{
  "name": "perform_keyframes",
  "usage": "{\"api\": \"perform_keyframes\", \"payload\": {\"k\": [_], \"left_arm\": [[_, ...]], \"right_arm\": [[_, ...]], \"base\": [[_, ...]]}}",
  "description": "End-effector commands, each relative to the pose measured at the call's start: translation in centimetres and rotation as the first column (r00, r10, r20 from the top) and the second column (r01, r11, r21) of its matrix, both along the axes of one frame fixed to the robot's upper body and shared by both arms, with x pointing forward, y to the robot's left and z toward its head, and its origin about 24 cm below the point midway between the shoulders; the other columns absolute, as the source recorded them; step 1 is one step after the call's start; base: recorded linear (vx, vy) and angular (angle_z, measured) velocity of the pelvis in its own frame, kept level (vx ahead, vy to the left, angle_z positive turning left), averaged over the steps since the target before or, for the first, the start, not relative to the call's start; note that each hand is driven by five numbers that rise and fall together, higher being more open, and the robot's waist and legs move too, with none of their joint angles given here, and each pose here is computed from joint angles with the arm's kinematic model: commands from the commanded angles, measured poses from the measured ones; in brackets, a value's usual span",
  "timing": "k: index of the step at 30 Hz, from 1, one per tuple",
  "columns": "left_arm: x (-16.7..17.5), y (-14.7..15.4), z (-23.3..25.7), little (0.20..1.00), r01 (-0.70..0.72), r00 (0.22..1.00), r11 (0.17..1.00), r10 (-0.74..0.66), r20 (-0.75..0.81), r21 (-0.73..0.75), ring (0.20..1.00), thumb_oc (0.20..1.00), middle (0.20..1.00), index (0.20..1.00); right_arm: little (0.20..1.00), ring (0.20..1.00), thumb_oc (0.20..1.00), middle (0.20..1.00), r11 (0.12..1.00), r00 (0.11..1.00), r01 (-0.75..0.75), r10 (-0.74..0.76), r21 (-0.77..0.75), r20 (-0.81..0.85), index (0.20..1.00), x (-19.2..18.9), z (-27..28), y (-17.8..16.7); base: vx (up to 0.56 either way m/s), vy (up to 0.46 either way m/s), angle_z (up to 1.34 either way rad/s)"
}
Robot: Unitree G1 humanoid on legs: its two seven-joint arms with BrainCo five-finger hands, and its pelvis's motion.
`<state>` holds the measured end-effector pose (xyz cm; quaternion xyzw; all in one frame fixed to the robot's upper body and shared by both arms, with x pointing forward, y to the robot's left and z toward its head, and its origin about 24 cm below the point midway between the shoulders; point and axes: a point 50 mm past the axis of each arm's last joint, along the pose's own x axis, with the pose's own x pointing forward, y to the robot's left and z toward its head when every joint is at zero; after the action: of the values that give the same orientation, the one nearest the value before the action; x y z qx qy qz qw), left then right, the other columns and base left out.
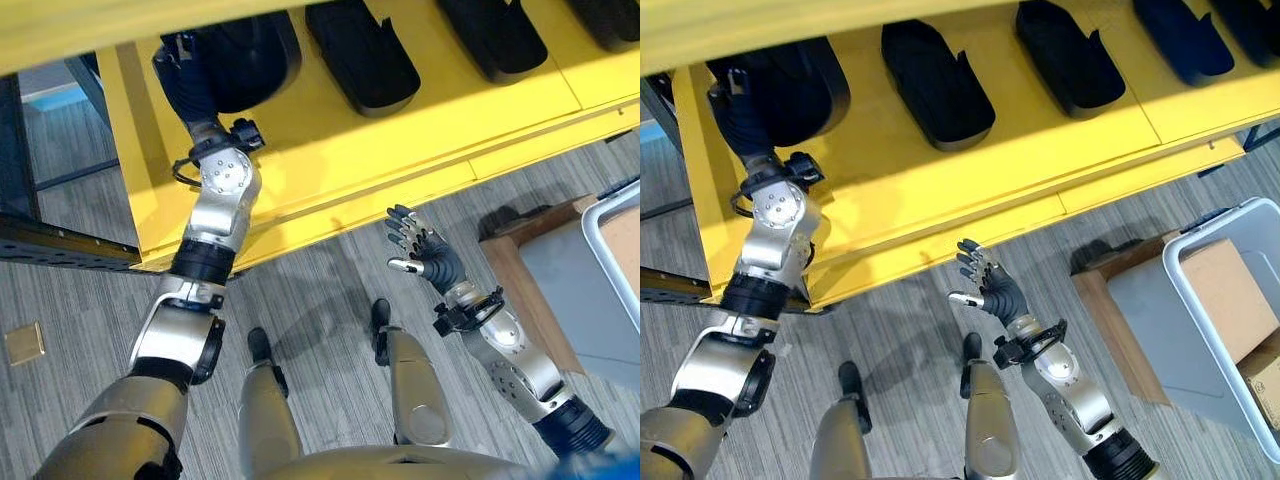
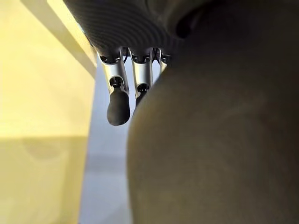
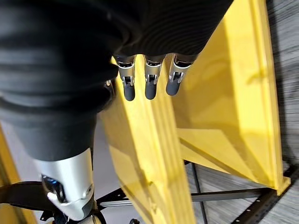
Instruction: Move parts from the plastic box to the shelf.
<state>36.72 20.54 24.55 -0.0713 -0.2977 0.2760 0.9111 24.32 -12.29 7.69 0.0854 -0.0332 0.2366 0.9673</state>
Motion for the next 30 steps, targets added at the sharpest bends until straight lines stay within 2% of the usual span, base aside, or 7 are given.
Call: {"api": "perform_keyframes", "payload": {"k": [1, 6, 14, 20, 30], "left_arm": [[-0.2, -0.3, 3.7, 0.2, 0.052, 0.989, 0.998, -0.057, 0.136, 0.04, 0.2, 0.2, 0.2, 0.2], [0.5, 0.6, 2.9, 0.2, 0.039, 0.997, 0.998, -0.042, 0.065, 0.043, 0.2, 0.2, 0.2, 0.2], [1.2, 2.4, -1.1, 0.2, 0.032, 0.997, 0.994, -0.039, -0.065, -0.102, 0.2, 0.2, 0.2, 0.2], [1.5, 2.7, -3.3, 0.2, 0.034, 0.99, 0.984, -0.056, -0.128, -0.172, 0.2, 0.2, 0.2, 0.2], [1.5, 3.4, -6.0, 0.2, 0.01, 0.973, 0.978, -0.058, -0.223, -0.21, 0.2, 0.2, 0.2, 0.2]], "right_arm": [[1.0, 1.0, 1.0, 1.0, 0.999, 0.999, -0.021, 0.019, 0.03, 0.043, 1.0, -0.3, 0.7, -0.1], [1.0, 1.0, 1.0, 1.0, 0.999, 0.999, -0.036, 0.035, 0.03, 0.017, 1.0, -0.8, 0.1, 0.0], [1.0, 1.0, 1.0, 1.0, 0.998, 0.998, -0.054, 0.054, 0.024, -0.011, 1.0, -1.2, -0.3, 0.0], [1.0, 1.0, 1.0, 1.0, 0.998, 0.998, -0.063, 0.063, 0.024, -0.019, 1.0, -1.3, -0.4, 0.1], [1.0, 1.0, 1.0, 1.0, 0.998, 0.997, -0.068, 0.069, 0.011, -0.018, 1.0, -1.5, -0.4, -0.2]], "base": [[-0.01, 0.002, 0.05], [0.01, 0.01, 0.06], [0.01, 0.017, 0.05], [-0.01, 0.015, -0.01], [0.0, 0.001, 0.0]]}}
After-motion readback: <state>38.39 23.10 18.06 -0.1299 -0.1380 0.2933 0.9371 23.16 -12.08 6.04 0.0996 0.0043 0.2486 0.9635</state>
